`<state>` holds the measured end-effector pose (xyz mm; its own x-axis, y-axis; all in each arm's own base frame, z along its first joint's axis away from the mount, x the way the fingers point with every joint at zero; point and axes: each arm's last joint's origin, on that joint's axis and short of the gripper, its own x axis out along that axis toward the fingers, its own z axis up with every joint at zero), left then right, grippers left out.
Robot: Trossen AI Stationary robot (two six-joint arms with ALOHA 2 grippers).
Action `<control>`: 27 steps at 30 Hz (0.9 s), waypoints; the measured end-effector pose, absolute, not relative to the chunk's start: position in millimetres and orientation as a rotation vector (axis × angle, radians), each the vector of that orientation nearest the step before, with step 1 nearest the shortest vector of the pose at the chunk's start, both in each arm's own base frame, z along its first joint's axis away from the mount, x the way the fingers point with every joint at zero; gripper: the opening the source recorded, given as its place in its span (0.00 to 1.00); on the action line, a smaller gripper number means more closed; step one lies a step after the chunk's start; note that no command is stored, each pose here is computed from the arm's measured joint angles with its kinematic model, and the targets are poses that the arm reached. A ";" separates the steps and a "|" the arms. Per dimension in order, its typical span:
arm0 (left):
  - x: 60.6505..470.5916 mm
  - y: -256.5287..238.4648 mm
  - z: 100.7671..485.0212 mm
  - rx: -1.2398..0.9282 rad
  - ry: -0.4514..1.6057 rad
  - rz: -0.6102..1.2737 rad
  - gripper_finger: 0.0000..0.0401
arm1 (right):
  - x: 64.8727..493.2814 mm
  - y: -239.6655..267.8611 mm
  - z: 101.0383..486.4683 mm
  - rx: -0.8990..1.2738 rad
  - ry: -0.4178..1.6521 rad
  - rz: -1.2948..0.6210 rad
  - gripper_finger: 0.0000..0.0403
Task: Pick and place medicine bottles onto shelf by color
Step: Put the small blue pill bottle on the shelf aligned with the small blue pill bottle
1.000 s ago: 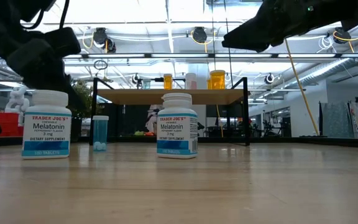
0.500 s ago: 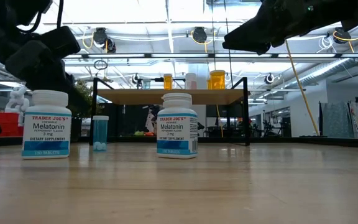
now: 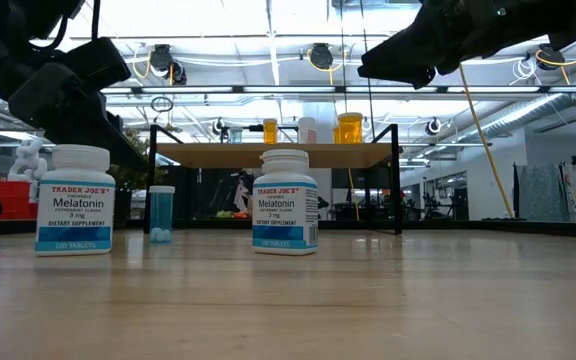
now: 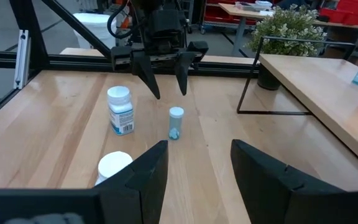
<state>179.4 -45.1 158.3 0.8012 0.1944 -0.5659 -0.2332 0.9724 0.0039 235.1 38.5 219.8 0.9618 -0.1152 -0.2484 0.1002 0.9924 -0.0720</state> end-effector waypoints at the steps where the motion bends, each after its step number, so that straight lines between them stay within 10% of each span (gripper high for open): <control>1: 179.4 -45.1 158.4 -0.061 0.599 0.228 0.59 | 235.1 38.5 219.8 -0.059 0.255 -0.109 0.42; 27: 182.2 -39.5 160.2 -0.073 0.577 0.253 0.59 | 235.1 38.5 219.7 -0.059 0.255 -0.109 0.42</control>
